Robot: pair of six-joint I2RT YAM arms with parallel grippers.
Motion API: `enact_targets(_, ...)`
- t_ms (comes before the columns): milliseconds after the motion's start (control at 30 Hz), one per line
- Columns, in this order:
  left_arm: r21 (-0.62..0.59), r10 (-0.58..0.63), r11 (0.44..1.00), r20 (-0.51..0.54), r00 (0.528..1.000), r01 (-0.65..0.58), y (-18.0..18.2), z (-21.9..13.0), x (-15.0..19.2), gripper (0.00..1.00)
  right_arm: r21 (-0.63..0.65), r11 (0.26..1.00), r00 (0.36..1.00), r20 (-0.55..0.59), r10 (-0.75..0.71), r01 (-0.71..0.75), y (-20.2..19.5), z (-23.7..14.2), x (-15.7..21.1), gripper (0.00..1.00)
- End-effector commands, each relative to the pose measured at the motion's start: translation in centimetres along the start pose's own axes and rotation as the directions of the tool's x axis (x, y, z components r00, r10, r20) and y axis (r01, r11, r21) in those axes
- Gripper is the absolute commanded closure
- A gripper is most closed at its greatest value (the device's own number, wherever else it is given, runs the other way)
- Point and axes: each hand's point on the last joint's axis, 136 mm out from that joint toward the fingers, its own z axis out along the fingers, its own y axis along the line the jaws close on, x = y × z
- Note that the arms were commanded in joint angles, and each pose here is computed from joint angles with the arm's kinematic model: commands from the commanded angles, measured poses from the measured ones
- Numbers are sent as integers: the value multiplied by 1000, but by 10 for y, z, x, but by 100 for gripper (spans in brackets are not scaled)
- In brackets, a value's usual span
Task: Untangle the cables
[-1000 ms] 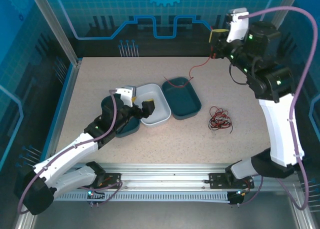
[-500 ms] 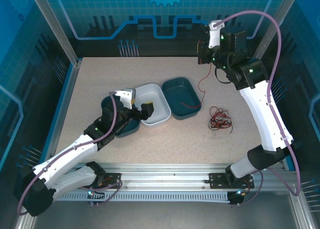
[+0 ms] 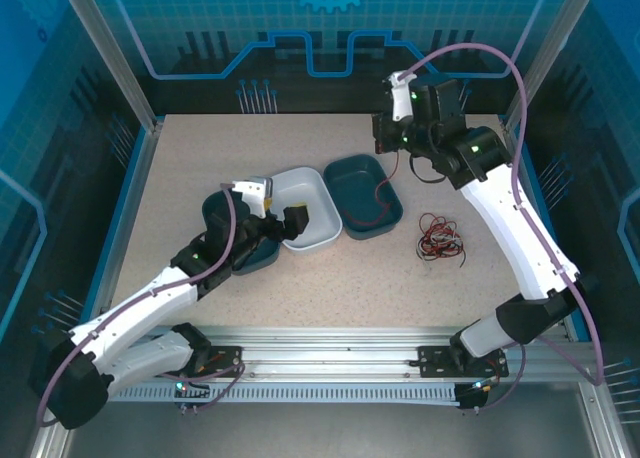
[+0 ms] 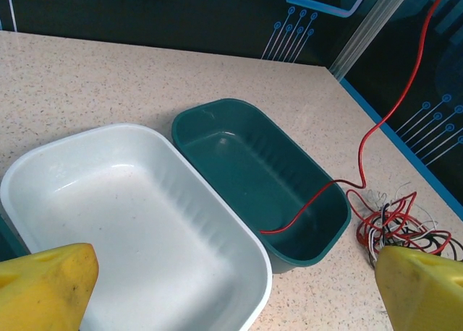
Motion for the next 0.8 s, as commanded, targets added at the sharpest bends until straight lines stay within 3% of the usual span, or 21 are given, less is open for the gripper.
enact_targets(0,21,-27,999,3,1000,27,-3,2,-1,1,-21,1000,996,-87,-21,19,5,26,19,100)
enact_targets(367,-9,-31,999,3,1000,31,4,0,2,1,-57,994,961,-256,-104,92,8,100,55,100)
enact_targets(767,-36,-30,999,4,1000,30,9,-3,2,1,-260,965,960,-256,-111,42,44,161,56,100)
